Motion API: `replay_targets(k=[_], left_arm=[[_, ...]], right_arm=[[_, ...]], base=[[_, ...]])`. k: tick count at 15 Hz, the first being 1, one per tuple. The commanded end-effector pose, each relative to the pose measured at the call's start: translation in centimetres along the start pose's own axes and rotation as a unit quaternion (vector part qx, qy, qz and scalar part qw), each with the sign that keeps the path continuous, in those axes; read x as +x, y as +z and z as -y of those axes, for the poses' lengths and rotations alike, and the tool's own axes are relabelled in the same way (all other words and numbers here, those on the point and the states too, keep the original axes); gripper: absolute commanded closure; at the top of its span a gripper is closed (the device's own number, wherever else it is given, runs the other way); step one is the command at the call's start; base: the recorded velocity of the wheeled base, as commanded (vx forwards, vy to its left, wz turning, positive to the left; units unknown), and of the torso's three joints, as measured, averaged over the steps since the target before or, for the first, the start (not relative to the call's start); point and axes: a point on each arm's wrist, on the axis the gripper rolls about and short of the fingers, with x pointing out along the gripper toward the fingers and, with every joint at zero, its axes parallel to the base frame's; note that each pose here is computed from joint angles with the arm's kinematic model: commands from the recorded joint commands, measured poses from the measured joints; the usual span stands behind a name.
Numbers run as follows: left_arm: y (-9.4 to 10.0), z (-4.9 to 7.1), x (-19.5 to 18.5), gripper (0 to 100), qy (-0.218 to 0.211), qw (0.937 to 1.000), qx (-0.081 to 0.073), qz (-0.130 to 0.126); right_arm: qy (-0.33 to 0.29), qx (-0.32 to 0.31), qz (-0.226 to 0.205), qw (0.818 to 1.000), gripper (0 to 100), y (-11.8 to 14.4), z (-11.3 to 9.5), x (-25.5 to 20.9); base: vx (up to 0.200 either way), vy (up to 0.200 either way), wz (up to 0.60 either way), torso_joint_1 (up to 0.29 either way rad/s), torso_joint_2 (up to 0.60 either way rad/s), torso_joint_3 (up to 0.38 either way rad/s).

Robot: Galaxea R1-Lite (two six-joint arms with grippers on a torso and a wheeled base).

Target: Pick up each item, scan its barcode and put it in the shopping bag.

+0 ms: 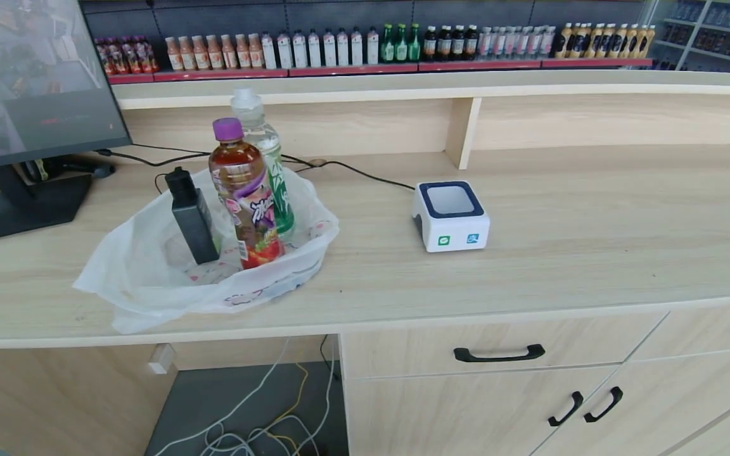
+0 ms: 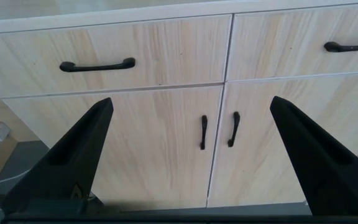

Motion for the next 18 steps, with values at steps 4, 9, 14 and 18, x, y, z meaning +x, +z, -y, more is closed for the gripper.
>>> replay_targets(k=[4, 9, 14, 18], left_arm=[[0.00, 0.00, 0.00, 0, 0.000, 1.0000, 0.000, 0.000], [0.00, 0.00, 0.00, 0, 0.000, 1.0000, 0.000, 0.000], [0.00, 0.00, 0.00, 0, 0.000, 1.0000, 0.000, 0.000], [0.00, 0.00, 0.00, 0, 0.000, 1.0000, 0.000, 0.000]], right_arm=[[0.001, -0.001, 0.000, 1.000, 0, 0.01, 0.00, 0.01], [0.001, -0.001, 0.000, 1.000, 0, 0.01, 0.00, 0.01], [0.001, -0.001, 0.000, 1.000, 0, 0.01, 0.00, 0.01], [0.001, -0.001, 0.000, 1.000, 0, 0.01, 0.00, 0.01]], base=[[0.000, -0.200, 0.00, 0.000, 0.00, 0.001], [0.000, -0.200, 0.00, 0.001, 0.00, 0.005], [0.000, 0.000, 0.00, 0.000, 0.00, 0.000], [0.000, 0.000, 0.00, 0.000, 0.00, 0.000]])
